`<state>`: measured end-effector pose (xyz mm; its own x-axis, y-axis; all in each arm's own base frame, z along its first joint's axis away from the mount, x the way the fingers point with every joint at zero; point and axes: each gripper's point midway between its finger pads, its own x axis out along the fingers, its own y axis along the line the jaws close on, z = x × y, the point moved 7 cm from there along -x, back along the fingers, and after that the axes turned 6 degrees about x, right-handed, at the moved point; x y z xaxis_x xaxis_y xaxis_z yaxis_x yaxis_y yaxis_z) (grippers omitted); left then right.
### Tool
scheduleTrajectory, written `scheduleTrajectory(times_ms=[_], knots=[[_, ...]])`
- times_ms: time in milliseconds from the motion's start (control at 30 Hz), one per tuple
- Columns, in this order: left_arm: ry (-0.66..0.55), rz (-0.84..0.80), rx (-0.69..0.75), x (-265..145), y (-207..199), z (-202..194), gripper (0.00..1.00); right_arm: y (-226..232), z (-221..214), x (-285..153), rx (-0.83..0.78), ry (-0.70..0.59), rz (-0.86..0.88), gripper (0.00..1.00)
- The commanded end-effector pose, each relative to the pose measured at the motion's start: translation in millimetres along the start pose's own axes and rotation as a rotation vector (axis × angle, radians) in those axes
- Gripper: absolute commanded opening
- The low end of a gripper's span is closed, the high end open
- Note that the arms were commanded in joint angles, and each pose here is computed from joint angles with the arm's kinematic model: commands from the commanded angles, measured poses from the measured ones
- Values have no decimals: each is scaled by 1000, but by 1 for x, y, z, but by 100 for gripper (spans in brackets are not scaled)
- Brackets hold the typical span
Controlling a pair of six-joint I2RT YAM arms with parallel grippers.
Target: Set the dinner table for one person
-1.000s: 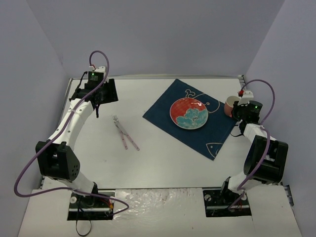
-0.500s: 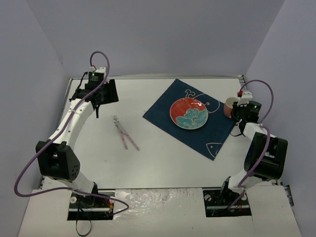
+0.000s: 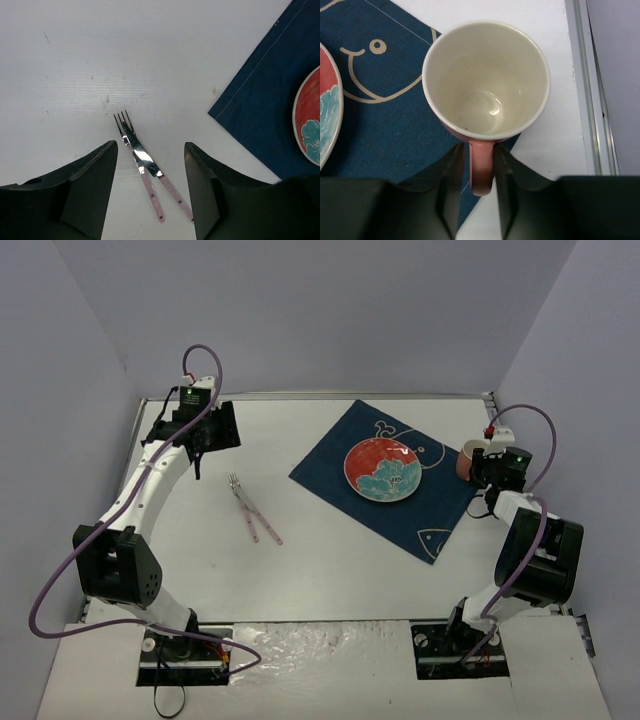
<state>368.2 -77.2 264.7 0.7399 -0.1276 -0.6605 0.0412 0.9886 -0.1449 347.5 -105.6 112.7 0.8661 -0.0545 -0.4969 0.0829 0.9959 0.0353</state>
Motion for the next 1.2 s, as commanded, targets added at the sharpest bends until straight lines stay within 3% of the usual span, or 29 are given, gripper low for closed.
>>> scheduleTrajectory(times_ms=[0,33,200,333,500,667,800,1000,1167], knots=[[-89,-11,0,-6,0,18,52,-6,41,-10,-27,-169,-42,38],[-89,-11,-2,-6,-1,18,52,-6,40,-11,-25,-163,-43,38],[-90,-11,-6,-5,-1,19,52,-3,70,-38,4,-247,-89,67],[-85,-13,-12,-4,-1,17,53,2,95,-62,69,-334,-132,83],[-70,-6,-11,-1,-3,14,58,20,127,-87,148,-435,-115,96],[-42,41,22,3,-8,7,68,55,148,-93,250,-458,8,100],[-30,79,-8,3,-10,-6,90,89,155,-97,295,-442,131,100],[10,106,-126,2,-3,-50,93,126,144,-104,302,-400,287,100],[36,118,-209,6,-6,-84,86,157,131,-106,263,-349,397,100]])
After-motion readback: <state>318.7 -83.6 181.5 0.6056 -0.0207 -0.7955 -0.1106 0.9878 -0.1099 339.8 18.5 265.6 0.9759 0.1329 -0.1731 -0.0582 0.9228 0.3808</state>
